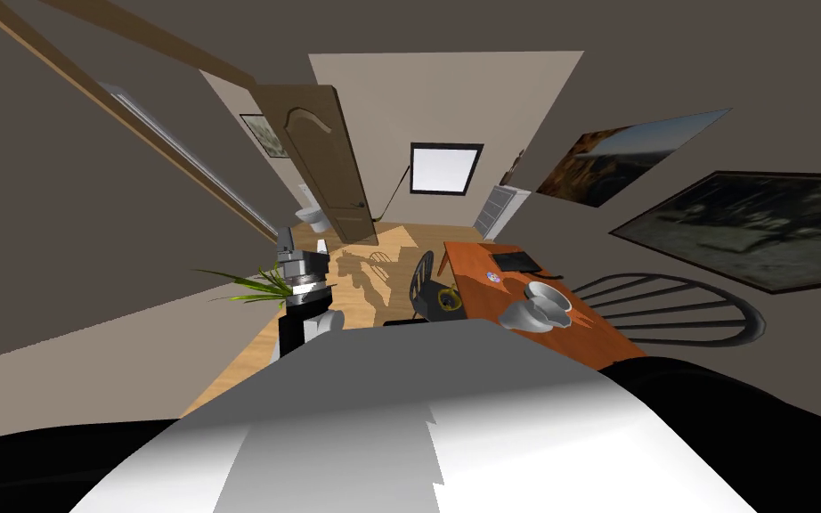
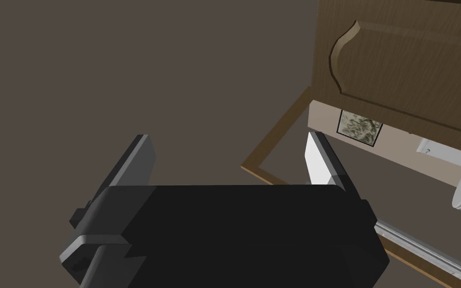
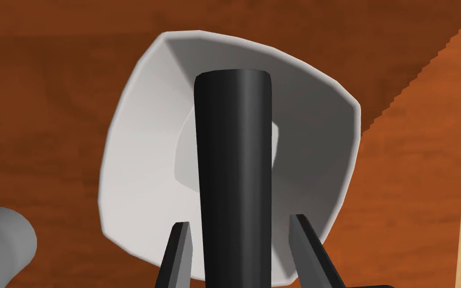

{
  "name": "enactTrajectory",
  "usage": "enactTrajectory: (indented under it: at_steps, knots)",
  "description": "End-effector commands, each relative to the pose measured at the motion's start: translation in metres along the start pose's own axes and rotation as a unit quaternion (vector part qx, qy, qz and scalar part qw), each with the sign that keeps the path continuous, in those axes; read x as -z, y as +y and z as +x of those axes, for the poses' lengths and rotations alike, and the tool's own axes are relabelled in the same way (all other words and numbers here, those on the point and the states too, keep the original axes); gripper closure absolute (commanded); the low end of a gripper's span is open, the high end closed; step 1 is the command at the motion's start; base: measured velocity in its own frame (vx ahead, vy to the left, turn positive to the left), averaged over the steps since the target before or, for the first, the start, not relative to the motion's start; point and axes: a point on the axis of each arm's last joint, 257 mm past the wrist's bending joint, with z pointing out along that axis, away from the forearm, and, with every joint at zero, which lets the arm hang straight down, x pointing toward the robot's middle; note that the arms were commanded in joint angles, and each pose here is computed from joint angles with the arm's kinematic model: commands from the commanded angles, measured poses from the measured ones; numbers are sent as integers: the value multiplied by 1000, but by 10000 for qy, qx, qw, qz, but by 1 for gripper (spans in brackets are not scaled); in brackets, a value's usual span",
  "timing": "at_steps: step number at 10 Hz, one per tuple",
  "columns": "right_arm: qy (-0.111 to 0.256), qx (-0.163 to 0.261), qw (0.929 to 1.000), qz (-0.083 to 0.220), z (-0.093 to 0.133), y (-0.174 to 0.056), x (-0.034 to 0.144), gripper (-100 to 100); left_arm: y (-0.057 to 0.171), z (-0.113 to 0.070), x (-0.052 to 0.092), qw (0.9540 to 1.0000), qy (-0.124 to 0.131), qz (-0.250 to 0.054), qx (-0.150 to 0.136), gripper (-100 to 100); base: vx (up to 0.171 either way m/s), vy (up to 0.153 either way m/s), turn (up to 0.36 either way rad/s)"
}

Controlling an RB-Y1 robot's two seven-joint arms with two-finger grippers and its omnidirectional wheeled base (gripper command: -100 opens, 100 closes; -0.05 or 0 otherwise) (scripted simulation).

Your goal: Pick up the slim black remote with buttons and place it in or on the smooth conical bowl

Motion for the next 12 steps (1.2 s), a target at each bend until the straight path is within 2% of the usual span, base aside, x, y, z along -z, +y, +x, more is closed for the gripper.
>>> enactTrajectory:
  at_steps: [1,4,5,6,12]
  knots:
    - [0,0,10000,0,0,0,0,-100,0,0,0,10000,0,0,0,0,0,0,0]
    - [0,0,10000,0,0,0,0,-100,0,0,0,10000,0,0,0,0,0,0,0]
    - [0,0,10000,0,0,0,0,0,0,0,0,10000,0,0,0,0,0,0,0]
    - [39,54,10000,8,12,-15,13,-100,0,0,0,10000,0,0,0,0,-10,32,-111]
    - [117,263,9996,27,37,-63,53,-100,0,0,0,10000,0,0,1,0,-30,48,-76]
